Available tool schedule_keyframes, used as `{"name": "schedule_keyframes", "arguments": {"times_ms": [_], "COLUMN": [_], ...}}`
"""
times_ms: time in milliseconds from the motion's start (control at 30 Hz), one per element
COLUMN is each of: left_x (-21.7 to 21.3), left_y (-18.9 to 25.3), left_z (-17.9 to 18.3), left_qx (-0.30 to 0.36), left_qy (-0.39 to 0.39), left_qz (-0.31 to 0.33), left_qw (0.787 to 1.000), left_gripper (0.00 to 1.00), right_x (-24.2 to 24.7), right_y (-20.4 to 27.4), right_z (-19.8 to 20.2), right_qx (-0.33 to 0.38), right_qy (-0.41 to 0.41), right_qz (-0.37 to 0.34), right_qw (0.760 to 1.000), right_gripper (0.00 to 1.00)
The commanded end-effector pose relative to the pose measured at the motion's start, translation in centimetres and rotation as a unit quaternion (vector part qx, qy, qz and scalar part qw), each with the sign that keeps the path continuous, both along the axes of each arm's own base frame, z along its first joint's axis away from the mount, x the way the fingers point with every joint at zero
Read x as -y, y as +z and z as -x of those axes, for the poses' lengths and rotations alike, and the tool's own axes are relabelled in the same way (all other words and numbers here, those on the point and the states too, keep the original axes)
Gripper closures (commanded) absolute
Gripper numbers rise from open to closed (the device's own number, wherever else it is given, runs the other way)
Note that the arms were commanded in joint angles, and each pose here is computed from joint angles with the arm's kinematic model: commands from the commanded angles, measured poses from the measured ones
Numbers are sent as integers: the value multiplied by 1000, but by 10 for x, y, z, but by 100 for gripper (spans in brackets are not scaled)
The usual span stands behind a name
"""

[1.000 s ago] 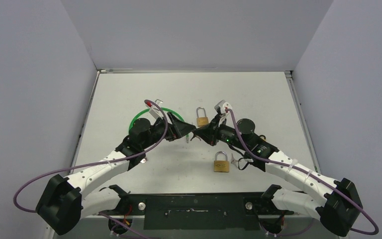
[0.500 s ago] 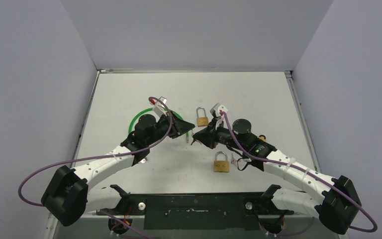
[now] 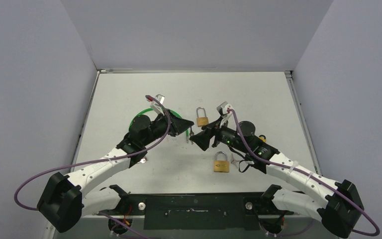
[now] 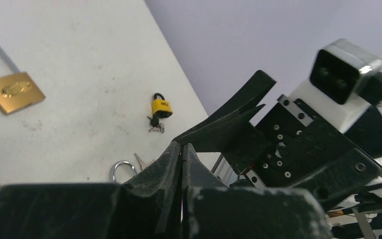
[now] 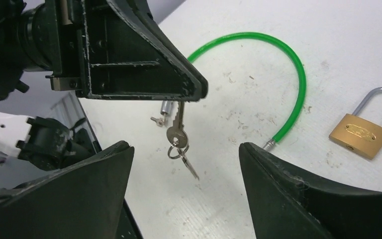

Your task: Unlock with the key

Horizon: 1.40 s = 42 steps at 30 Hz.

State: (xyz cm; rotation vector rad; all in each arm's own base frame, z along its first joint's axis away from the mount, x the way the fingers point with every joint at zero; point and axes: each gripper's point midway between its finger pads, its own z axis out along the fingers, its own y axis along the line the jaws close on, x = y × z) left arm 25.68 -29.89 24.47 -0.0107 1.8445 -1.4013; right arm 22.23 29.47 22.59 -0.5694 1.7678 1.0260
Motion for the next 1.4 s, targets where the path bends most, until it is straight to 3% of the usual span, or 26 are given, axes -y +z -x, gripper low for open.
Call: {"name": "schedule_keyframes", "arguments": {"times_ms": [0,200,400,600,867,1267,1367], "left_x": [-5,-3,1,6,4,3,3], "left_y": [59,77,93,106,111,106,105], "left_z": [12,25,36,48,45,40,39], "left_qx": [124,125,97,84,70,55,52], "left_qy": [-11,-39,-64,-90,-77,-63,-61], "left_qz": [47,86,141,191,205,213,213], "left_qw": [991,988,983,974,973,974,974], "left_gripper": [100,100,100,100,100,100,100], "right_x": [4,2,7,12,9,0,-1], "right_y": [51,73,98,101,106,106,108], "right_z": [1,18,41,28,28,37,39], "right_qx": [19,19,37,16,13,6,7], "right_qy": [-21,13,58,16,23,61,69], "right_qz": [-117,-201,-284,-297,-302,-303,-307], "right_qw": [993,979,956,955,953,951,949], "right_gripper": [21,28,44,57,72,70,75]}}
